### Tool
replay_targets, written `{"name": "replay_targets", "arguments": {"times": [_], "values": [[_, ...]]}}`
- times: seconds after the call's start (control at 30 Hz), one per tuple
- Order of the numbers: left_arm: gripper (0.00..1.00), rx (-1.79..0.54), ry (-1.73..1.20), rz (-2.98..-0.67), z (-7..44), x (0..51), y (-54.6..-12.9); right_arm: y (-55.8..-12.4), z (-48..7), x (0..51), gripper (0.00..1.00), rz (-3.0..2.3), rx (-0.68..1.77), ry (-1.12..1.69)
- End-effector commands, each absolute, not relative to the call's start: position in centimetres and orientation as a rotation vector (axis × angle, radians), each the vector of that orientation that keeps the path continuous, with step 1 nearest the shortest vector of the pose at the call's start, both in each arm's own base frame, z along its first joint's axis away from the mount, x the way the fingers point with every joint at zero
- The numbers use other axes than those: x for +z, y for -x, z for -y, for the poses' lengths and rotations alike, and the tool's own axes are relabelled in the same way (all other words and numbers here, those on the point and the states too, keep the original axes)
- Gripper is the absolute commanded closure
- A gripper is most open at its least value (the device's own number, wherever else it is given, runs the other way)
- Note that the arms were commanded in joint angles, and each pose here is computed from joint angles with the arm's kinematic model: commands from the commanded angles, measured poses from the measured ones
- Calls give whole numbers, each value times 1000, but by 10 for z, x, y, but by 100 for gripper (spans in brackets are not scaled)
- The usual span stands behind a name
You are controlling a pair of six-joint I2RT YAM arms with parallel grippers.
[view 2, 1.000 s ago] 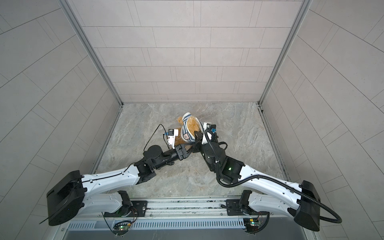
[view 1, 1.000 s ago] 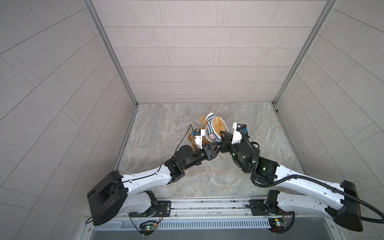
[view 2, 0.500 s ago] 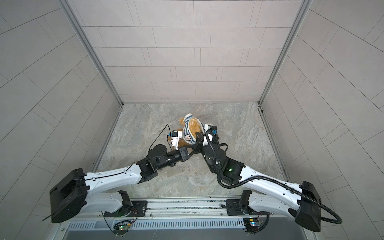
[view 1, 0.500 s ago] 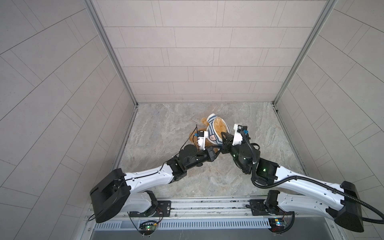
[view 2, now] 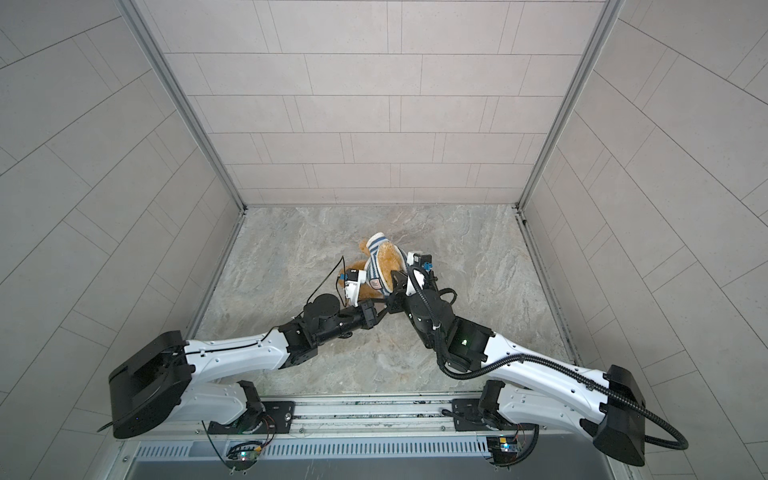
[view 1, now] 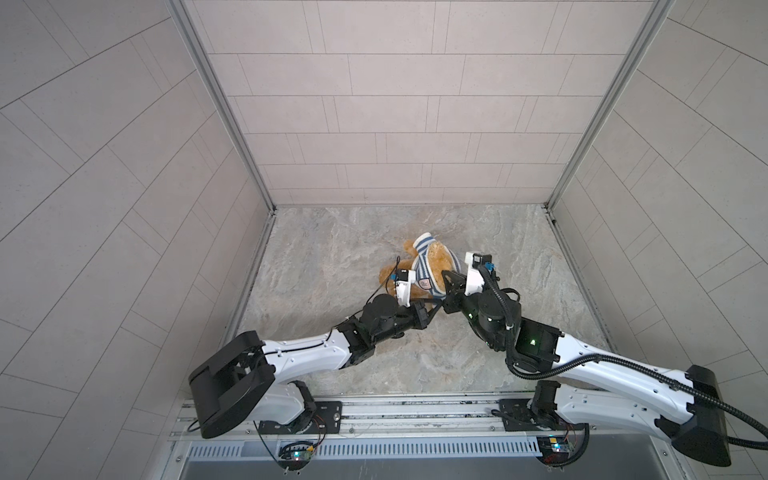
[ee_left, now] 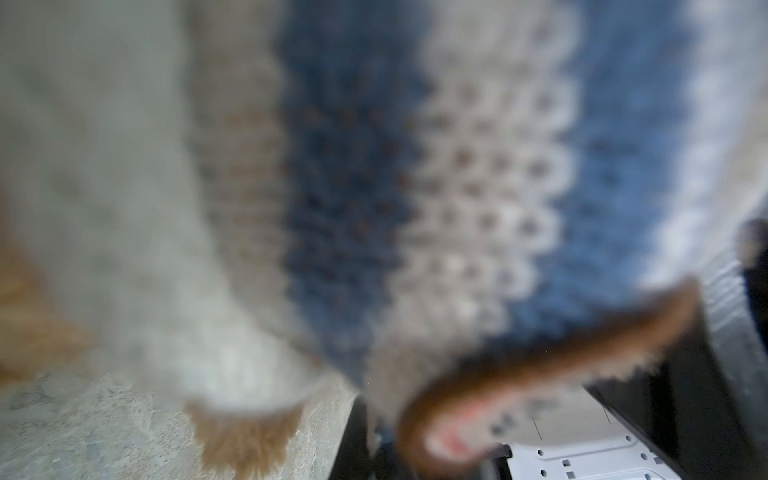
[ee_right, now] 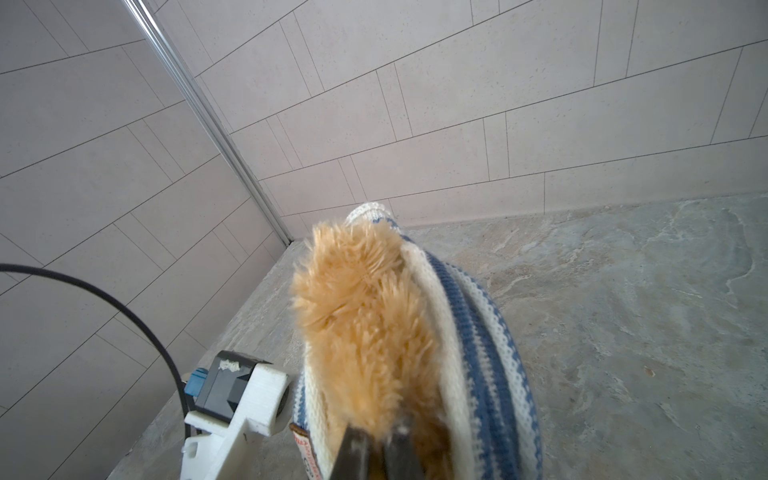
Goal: Dress the teddy bear
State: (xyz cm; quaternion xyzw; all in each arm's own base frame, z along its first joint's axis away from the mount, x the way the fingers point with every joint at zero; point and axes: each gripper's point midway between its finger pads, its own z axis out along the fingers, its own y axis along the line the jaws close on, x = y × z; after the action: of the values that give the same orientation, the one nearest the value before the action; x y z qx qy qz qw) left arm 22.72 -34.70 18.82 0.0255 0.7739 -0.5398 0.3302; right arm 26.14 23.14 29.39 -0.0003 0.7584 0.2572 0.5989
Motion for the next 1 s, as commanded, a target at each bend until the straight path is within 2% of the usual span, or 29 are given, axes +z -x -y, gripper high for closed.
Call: {"name": "replay_targets", "arguments": {"times": [0.0, 0.37, 0.6, 0.77, 0.97], "values": [[100, -1234, -23, -2197, 322, 129, -233, -255, -219, 352, 100, -1603, 755, -116], [100, -1116, 60, -2251, 294, 101, -247, -246, -209, 368, 100, -1582, 810, -114], [100, -1104, 54, -2239, 287, 103, -248, -243, -200, 370, 100, -1580, 787, -102], [84, -1304, -61, -2109, 308, 147, -239, -244, -209, 352, 100, -1656, 745, 37], [70, -1311, -266, -2084, 308, 174, -217, -238, -214, 324, 100, -1741, 620, 359]]}}
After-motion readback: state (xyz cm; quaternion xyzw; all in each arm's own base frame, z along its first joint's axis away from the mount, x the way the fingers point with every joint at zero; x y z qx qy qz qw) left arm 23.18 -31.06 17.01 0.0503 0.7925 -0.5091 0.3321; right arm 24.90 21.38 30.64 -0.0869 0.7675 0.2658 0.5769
